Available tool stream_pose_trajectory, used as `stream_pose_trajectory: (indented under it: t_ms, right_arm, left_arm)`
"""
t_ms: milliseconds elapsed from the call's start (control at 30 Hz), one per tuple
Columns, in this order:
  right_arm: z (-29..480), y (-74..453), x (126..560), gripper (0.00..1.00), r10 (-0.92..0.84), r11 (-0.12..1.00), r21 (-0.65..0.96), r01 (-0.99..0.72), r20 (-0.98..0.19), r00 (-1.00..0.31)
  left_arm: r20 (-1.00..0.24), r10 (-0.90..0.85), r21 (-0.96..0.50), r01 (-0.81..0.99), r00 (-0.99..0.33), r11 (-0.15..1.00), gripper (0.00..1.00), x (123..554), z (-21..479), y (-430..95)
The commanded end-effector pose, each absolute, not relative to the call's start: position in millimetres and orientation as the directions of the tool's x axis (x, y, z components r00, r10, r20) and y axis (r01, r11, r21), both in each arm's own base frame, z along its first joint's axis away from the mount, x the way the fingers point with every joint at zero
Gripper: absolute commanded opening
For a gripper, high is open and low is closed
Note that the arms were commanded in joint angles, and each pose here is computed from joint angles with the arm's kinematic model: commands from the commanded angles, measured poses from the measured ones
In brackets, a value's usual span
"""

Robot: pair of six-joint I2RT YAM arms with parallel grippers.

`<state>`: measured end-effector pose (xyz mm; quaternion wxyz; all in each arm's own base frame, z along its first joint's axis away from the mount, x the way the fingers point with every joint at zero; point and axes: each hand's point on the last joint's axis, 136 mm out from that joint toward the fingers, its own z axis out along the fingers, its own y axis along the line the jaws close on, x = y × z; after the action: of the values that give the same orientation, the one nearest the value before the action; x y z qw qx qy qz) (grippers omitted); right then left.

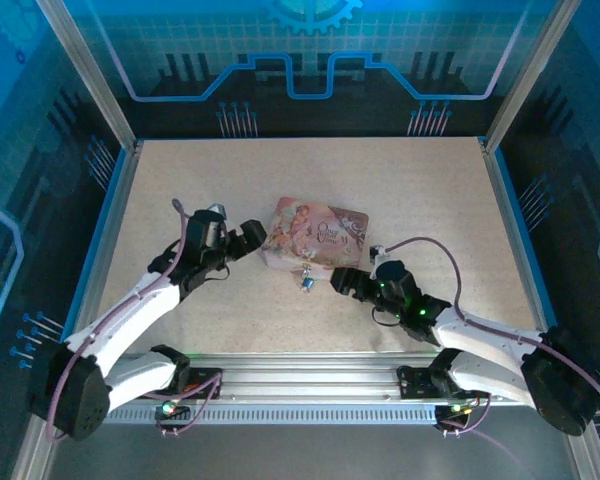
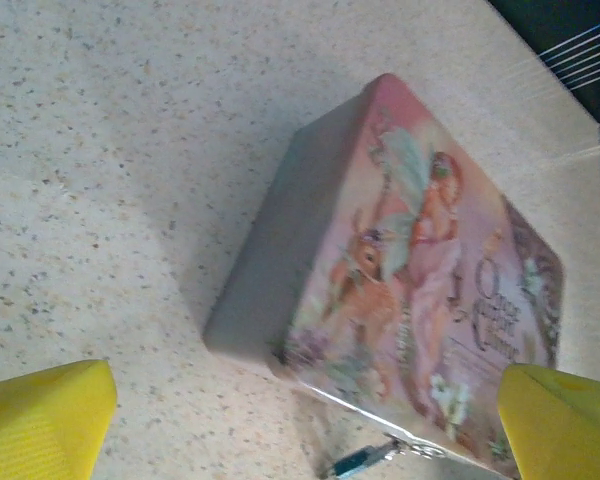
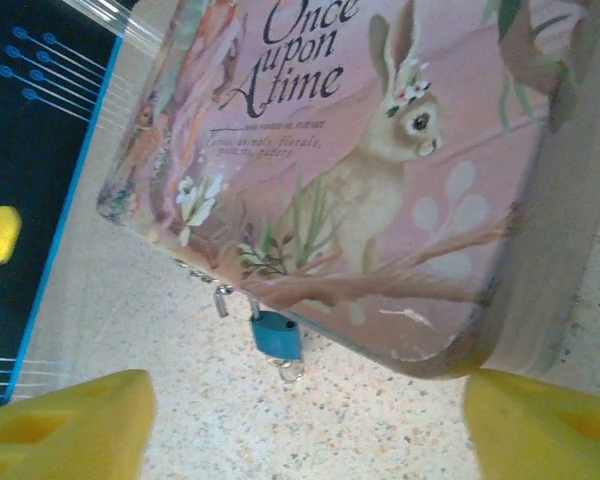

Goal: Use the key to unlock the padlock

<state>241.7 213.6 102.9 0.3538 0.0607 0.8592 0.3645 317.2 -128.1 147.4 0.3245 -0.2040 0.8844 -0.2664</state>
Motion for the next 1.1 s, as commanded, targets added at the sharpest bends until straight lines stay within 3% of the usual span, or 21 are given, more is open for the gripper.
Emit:
stream_pose_trajectory:
  t_ms: [0,400,733,1067]
  right_arm:
    - [101.7,218.3,231.8,1.00,0.302,0.707,0.673,-0.217,-0.565,-0.767]
    - [111.1,241.9,232.9,1.00,0.284,0.625,0.734,-0.266,-0.531,-0.799]
    - [110.7,242.1,239.3,1.00,0.273,0.639,0.718,-0.275,-0.546,-0.792]
    - [110.0,240.5,250.1,1.00,0.267,0.640,0.714,-0.285,-0.554,-0.789]
  left_arm:
    - [-0.466,-0.434,-0.614,-0.071,-0.771,0.786,0.99,338.8,149.7,-142.7]
    - [-0.413,-0.372,-0.648,-0.019,-0.832,0.761,0.93,378.0,120.0,-172.7]
    - [-0.300,-0.343,-0.646,-0.075,-0.890,0.760,0.70,366.4,77.6,-180.2]
    - [-0.275,-0.344,-0.609,-0.115,-0.898,0.785,0.62,341.0,54.9,-179.2]
